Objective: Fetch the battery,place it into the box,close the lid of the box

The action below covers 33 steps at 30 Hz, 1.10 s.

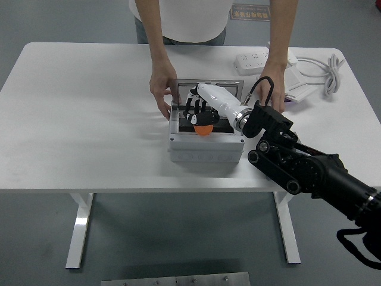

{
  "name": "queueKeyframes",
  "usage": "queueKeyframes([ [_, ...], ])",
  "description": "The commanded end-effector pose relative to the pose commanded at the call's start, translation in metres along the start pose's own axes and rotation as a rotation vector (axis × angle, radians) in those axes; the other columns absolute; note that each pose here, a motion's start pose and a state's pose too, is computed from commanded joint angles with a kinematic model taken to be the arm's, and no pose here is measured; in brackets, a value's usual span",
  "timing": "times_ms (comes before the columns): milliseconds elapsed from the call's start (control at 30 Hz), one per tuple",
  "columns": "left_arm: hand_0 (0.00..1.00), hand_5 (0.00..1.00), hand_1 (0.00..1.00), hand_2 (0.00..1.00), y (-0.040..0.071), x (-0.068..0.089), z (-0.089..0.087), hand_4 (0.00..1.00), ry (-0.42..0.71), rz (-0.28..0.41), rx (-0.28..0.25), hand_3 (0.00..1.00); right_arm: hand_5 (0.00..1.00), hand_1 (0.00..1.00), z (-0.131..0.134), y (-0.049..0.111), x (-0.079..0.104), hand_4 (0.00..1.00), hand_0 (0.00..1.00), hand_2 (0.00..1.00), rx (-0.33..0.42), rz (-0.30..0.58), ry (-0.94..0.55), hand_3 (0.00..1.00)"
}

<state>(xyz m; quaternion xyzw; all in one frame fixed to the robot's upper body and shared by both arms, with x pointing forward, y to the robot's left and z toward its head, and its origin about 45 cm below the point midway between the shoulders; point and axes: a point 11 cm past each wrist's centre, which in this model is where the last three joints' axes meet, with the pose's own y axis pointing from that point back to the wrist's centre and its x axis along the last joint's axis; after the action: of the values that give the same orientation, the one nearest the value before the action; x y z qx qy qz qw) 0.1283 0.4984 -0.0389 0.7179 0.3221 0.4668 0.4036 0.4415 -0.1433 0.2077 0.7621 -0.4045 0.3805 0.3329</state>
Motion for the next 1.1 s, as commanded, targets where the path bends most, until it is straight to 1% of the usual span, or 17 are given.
queueKeyframes([
  [100,0.632,0.002,0.698,0.573,0.000,-0.001,-0.001,0.500,0.001,-0.002,0.002,0.541,0.151,0.242,0.003,0.001,0.003,0.543,0.078,0.323,-0.013,-0.005,-0.003,0.411],
  [133,0.632,0.002,0.698,0.573,-0.001,-0.001,-0.001,0.500,0.001,-0.003,0.002,0.541,0.158,0.237,0.004,0.001,0.004,0.563,0.072,0.322,-0.018,-0.005,-0.002,0.410],
  [267,0.632,0.002,0.698,0.573,-0.001,-0.002,-0.002,0.500,-0.001,-0.006,0.002,0.541,0.158,0.237,0.008,0.002,0.010,0.563,0.072,0.322,-0.033,0.000,0.006,0.410],
  [400,0.632,0.002,0.698,0.573,-0.001,-0.003,-0.001,0.500,-0.006,-0.009,0.001,0.541,0.155,0.228,0.010,0.002,0.014,0.573,0.067,0.321,-0.038,0.009,0.005,0.410],
  [500,0.632,0.002,0.698,0.573,0.000,-0.003,-0.001,0.500,-0.010,-0.009,0.000,0.541,0.155,0.228,0.012,0.002,0.014,0.573,0.067,0.321,-0.036,0.015,0.001,0.410],
  [533,0.632,0.002,0.698,0.573,0.000,-0.003,0.000,0.500,-0.010,-0.009,-0.001,0.541,0.164,0.217,0.012,0.002,0.014,0.577,0.061,0.309,-0.036,0.016,0.000,0.388],
  [700,0.632,0.002,0.698,0.573,0.000,-0.003,0.001,0.500,-0.014,-0.008,-0.003,0.541,0.164,0.217,0.013,0.001,0.011,0.577,0.061,0.309,-0.034,0.015,-0.002,0.388],
  [733,0.632,0.002,0.698,0.573,0.000,-0.003,0.001,0.500,-0.015,-0.008,-0.003,0.541,0.177,0.228,0.013,0.001,0.011,0.581,0.070,0.313,-0.034,0.015,-0.003,0.387],
  [900,0.632,0.002,0.698,0.573,0.000,-0.003,0.002,0.500,-0.020,-0.006,-0.004,0.541,0.177,0.228,0.013,0.001,0.012,0.581,0.070,0.313,-0.035,0.019,-0.002,0.387],
  [933,0.632,0.002,0.698,0.573,0.000,-0.003,0.002,0.500,-0.020,-0.006,-0.004,0.541,0.162,0.259,0.013,0.001,0.012,0.587,0.083,0.326,-0.036,0.021,-0.002,0.402],
  [1100,0.632,0.002,0.698,0.573,0.001,-0.003,0.003,0.500,-0.025,-0.007,-0.005,0.541,0.162,0.259,0.013,0.001,0.016,0.587,0.083,0.326,-0.038,0.029,-0.005,0.402],
])
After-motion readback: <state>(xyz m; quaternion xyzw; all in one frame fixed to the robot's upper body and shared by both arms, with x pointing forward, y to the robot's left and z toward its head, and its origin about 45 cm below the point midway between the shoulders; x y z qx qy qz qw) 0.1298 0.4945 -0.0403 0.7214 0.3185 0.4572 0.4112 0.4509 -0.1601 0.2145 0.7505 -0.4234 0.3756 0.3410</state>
